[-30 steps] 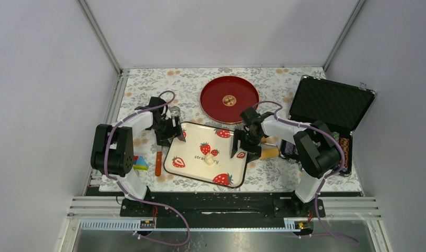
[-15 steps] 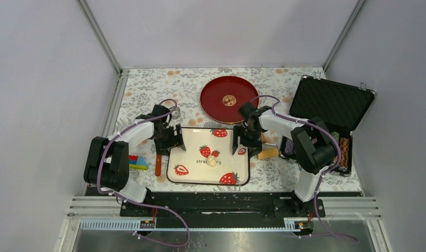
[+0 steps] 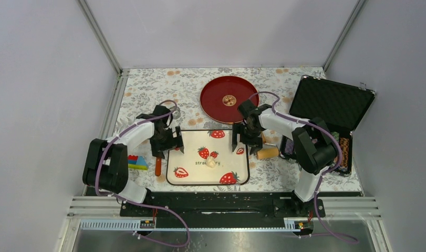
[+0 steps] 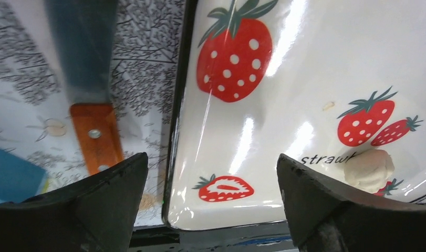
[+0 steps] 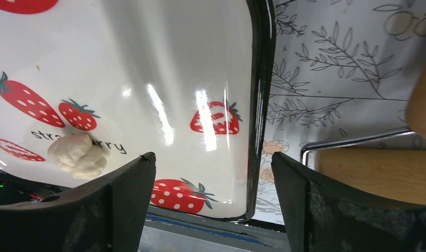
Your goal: Roll out the dumpling wrappers from the dough
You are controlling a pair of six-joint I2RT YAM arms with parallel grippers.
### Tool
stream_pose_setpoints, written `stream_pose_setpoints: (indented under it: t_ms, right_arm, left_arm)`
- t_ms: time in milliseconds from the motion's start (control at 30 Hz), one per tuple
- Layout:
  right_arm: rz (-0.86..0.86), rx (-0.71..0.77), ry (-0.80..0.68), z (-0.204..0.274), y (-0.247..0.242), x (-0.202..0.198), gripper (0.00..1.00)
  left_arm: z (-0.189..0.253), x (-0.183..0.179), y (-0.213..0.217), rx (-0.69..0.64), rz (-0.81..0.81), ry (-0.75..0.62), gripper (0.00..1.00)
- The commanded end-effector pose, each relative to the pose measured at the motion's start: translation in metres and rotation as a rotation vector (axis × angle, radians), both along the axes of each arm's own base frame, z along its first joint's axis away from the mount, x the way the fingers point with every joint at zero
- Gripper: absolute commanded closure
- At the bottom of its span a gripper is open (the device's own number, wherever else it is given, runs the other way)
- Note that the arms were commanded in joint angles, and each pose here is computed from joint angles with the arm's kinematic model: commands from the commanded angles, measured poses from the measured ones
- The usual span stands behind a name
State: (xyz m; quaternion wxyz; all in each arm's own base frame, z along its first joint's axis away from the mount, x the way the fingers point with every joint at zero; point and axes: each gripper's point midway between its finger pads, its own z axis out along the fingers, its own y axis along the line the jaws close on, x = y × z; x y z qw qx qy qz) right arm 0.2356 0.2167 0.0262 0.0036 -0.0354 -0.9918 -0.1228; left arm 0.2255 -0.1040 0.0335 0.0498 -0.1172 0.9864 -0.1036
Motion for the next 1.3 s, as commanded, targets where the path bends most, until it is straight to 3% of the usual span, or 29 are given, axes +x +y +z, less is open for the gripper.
stream_pose_setpoints:
  t_ms: [0,333,467,667,867,1267]
  right_arm:
    - [0.046,-0.066,-0.101,0.027,-0.013,0.01,0.11]
    - [0.054,-0.072,-0.294,0.078,-0.036,0.009,0.01]
    - [0.066,-0.206,-0.36,0.087,-0.064,0.02,0.0]
    - [0.11,-0.417,-0.333,0.085,-0.098,0.042,0.01]
    - [0.147,-0.502,-0.239,0.06,-0.104,0.07,0.04]
    - [0.171,-0.392,-0.111,0.021,-0.087,0.087,0.2]
  left_arm:
    - [0.033,0.02,0.02,0.115,0.024,-0.13,0.08]
    - [0.132,0.046,0.008,0.011,-0.169,-0.579,0.07]
    - [0.146,0.041,0.005,-0.025,-0.194,-0.707,0.06]
    - [0.167,0.033,0.004,-0.053,-0.217,-0.907,0.06]
    - [0.169,0.033,0.012,-0.014,-0.193,-0.933,0.06]
    - [0.163,0.033,0.008,-0.02,-0.212,-0.903,0.06]
